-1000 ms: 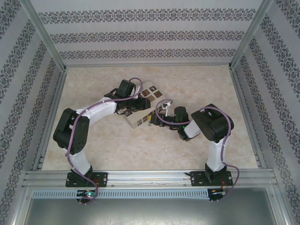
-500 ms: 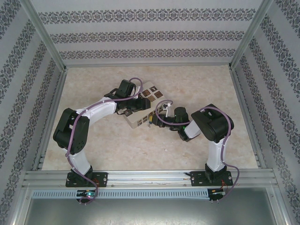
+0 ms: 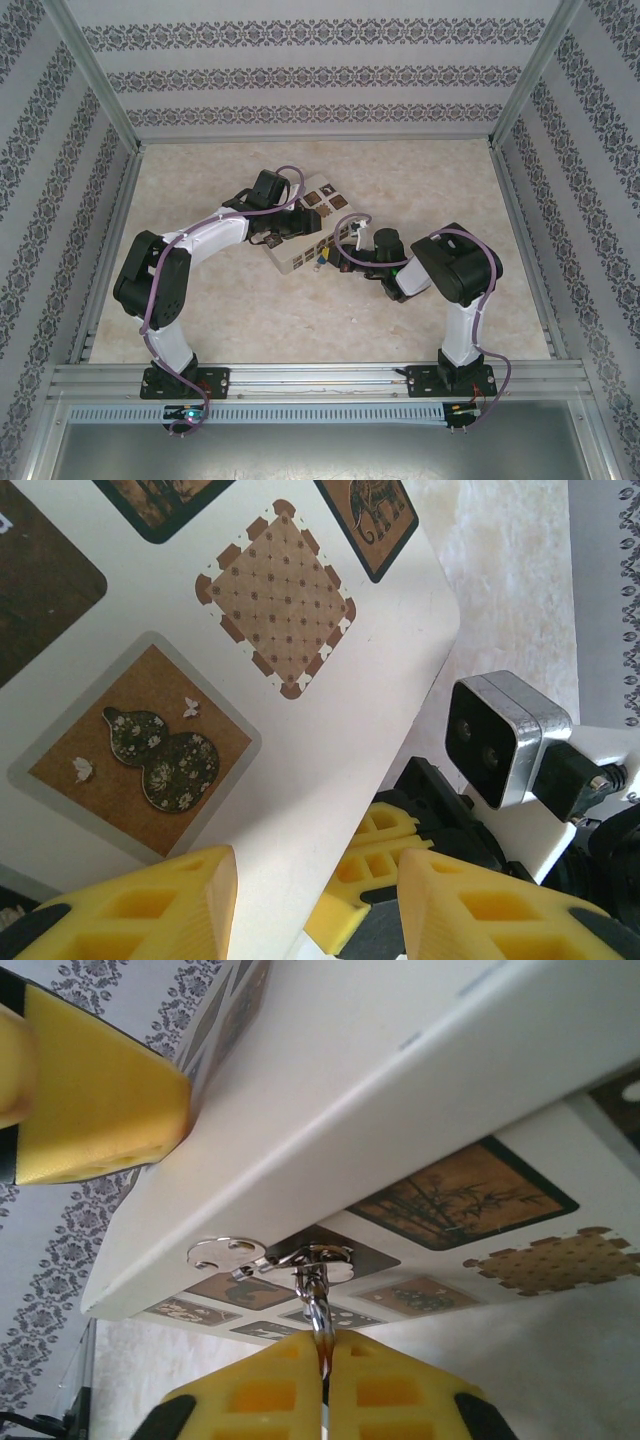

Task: Unlock the padlock with the key

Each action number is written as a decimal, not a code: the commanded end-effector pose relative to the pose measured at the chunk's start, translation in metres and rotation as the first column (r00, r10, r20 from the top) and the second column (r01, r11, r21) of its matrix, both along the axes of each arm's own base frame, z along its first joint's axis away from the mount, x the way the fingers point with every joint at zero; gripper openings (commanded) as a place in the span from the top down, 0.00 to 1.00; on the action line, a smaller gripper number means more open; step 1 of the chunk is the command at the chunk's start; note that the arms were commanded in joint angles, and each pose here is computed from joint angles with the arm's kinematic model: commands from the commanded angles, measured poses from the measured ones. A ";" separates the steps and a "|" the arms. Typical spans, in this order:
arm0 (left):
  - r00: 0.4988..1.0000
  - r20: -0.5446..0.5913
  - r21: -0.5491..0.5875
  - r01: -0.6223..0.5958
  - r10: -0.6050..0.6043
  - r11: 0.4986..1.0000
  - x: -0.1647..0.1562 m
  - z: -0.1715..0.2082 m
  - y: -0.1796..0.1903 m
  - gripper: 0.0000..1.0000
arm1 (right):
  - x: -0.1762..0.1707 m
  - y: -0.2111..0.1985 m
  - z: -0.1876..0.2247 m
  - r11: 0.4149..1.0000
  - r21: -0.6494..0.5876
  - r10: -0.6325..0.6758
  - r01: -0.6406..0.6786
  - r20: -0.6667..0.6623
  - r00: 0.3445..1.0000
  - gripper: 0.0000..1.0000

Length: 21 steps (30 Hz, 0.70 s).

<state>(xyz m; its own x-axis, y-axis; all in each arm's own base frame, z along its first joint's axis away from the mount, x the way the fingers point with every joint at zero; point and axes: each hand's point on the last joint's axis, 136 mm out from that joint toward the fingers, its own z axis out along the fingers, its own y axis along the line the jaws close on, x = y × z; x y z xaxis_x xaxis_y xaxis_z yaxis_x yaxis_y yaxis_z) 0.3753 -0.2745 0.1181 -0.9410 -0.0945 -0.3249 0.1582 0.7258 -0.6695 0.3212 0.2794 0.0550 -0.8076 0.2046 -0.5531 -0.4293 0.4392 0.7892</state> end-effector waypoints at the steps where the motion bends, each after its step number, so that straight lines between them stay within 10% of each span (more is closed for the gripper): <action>1: 0.994 -0.107 0.059 0.020 -0.013 0.998 -0.026 -0.032 0.003 0.54 | 0.000 0.002 0.017 1.000 0.028 0.006 -0.007 0.057 0.998 0.97; 21: 0.993 -0.114 0.055 0.019 -0.013 0.998 -0.029 -0.037 0.004 0.54 | 0.024 -0.001 0.034 0.983 0.131 -0.127 0.126 0.000 0.992 1.00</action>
